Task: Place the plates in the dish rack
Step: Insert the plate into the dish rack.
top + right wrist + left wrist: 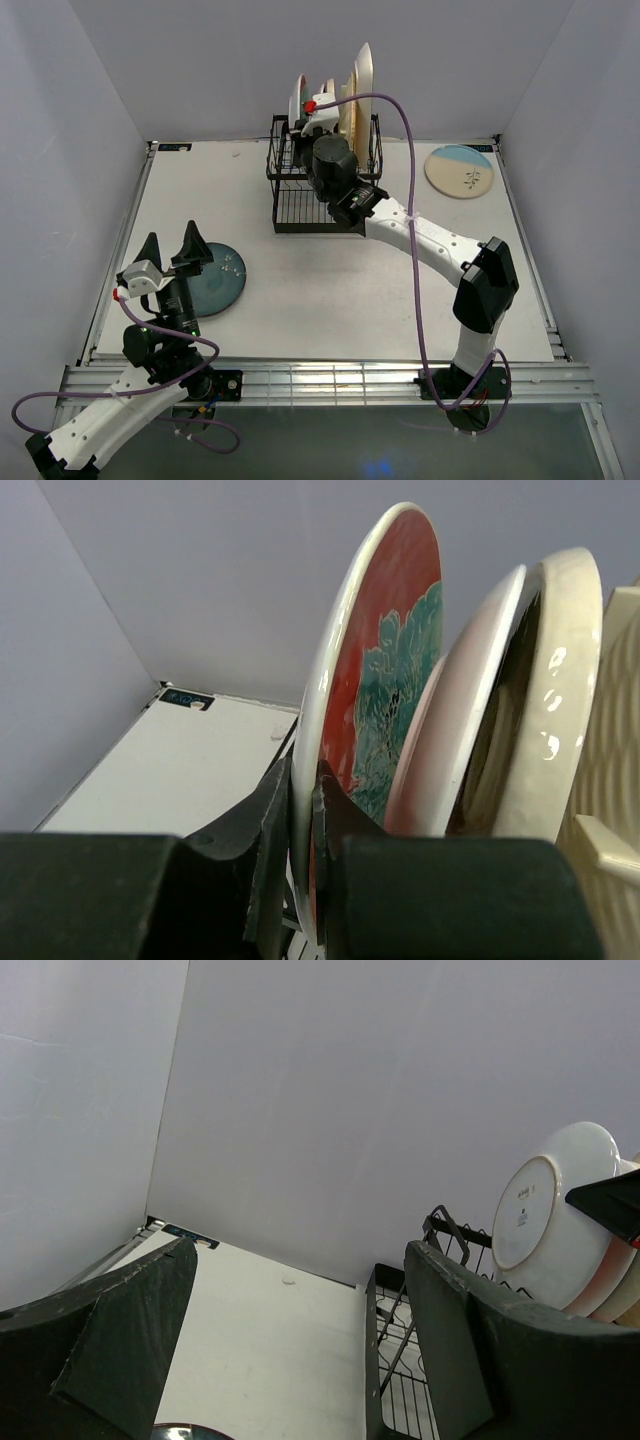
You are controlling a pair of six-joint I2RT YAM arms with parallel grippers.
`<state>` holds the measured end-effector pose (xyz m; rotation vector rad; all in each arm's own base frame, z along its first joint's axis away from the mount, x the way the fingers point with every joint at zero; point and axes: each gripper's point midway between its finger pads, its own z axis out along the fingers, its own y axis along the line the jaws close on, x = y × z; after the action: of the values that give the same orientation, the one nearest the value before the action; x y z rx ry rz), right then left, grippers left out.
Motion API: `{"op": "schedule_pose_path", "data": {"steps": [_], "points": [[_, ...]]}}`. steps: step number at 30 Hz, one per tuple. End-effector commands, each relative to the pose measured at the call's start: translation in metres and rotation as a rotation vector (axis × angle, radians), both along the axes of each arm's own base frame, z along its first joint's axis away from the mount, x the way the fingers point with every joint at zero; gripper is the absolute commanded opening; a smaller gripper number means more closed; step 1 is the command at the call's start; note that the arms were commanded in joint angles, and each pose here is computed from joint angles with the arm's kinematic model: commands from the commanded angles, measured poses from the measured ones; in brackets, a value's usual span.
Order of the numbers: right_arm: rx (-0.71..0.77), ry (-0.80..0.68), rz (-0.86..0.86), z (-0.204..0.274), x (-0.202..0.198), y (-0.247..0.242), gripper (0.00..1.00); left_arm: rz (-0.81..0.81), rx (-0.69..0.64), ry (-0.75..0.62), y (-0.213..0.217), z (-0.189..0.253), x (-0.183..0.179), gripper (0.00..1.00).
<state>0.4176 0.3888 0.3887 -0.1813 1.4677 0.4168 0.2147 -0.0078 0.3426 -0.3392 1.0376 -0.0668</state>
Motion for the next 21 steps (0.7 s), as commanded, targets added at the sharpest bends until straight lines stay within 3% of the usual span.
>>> {"op": "schedule_pose_path", "data": {"steps": [1,14,21], "points": [[0.366,-0.258,-0.04,0.134,-0.024,-0.056,0.08,0.002,0.013,0.0,-0.001,-0.002,0.001,0.95],[0.428,-0.218,-0.075,0.112,-0.013,-0.092,0.08,-0.001,0.018,0.002,-0.003,-0.003,0.002,0.95],[0.442,-0.222,-0.084,0.106,-0.017,-0.098,0.2,0.0,0.02,0.004,-0.003,-0.003,0.003,0.95]]}}
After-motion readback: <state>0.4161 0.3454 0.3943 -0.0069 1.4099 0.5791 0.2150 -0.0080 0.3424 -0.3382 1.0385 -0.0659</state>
